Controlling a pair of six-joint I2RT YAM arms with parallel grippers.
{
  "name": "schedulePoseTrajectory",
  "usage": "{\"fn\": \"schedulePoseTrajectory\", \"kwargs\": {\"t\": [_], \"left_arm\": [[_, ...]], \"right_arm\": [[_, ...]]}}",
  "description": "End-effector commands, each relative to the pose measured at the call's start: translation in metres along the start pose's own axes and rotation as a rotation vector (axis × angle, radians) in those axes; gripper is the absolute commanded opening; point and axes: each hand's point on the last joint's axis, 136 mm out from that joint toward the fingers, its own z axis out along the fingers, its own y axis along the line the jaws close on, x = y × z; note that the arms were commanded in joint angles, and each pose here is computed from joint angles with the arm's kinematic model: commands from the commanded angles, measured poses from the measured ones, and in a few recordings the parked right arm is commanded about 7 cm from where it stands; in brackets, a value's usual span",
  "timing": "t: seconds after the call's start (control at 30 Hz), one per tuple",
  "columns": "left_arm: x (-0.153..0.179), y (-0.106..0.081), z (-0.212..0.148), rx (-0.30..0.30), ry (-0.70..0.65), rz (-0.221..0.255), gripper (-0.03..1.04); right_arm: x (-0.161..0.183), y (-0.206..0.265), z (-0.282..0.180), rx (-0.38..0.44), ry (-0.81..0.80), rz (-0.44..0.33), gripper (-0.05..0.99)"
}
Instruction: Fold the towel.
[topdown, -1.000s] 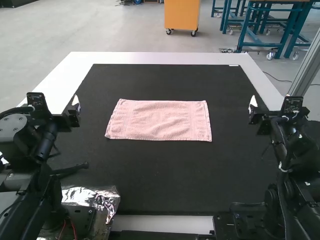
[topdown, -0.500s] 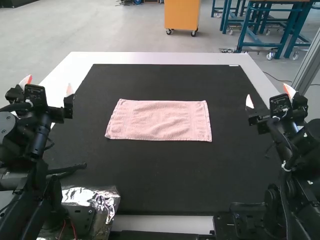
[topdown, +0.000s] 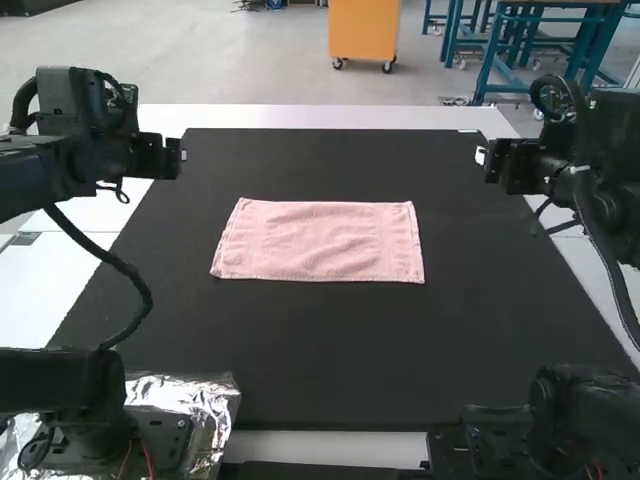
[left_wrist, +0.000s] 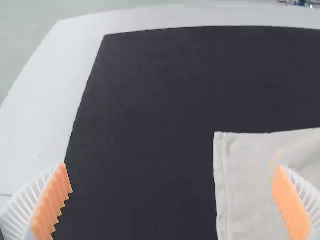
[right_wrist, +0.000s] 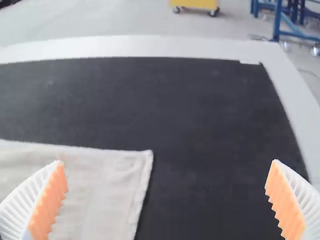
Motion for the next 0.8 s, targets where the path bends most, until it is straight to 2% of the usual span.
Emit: {"fn": "schedulePoseTrajectory", "kwargs": {"t": [0.0,0.23,0.27,0.33,0.4,0.53,0.6,0.77], "left_arm": [[0.003,-0.010,0.016,0.028,0.055,-0.054,0.94],[0.051,-0.029,0.058,0.078,0.227,-0.063,0.94],[0.056,-0.031,0.064,0.081,0.238,-0.066,0.94],[0.064,-0.033,0.075,0.082,0.250,-0.073,0.94],[0.072,-0.034,0.086,0.082,0.266,-0.072,0.94],[0.088,-0.039,0.111,0.088,0.308,-0.063,0.94],[0.094,-0.038,0.124,0.086,0.322,-0.061,0.95],[0.091,-0.041,0.151,0.090,0.317,-0.048,0.94]], "right_arm": [[0.024,0.009,0.026,-0.057,0.147,0.100,0.91],[0.101,0.010,0.077,-0.074,0.445,0.135,0.91],[0.109,0.019,0.082,-0.125,0.478,0.153,0.91],[0.118,0.027,0.091,-0.168,0.510,0.194,0.91],[0.123,0.028,0.103,-0.173,0.521,0.198,0.91],[0.128,0.031,0.129,-0.171,0.528,0.175,0.91],[0.131,0.031,0.142,-0.157,0.534,0.140,0.91],[0.134,0.042,0.170,-0.157,0.538,0.067,0.91]]}}
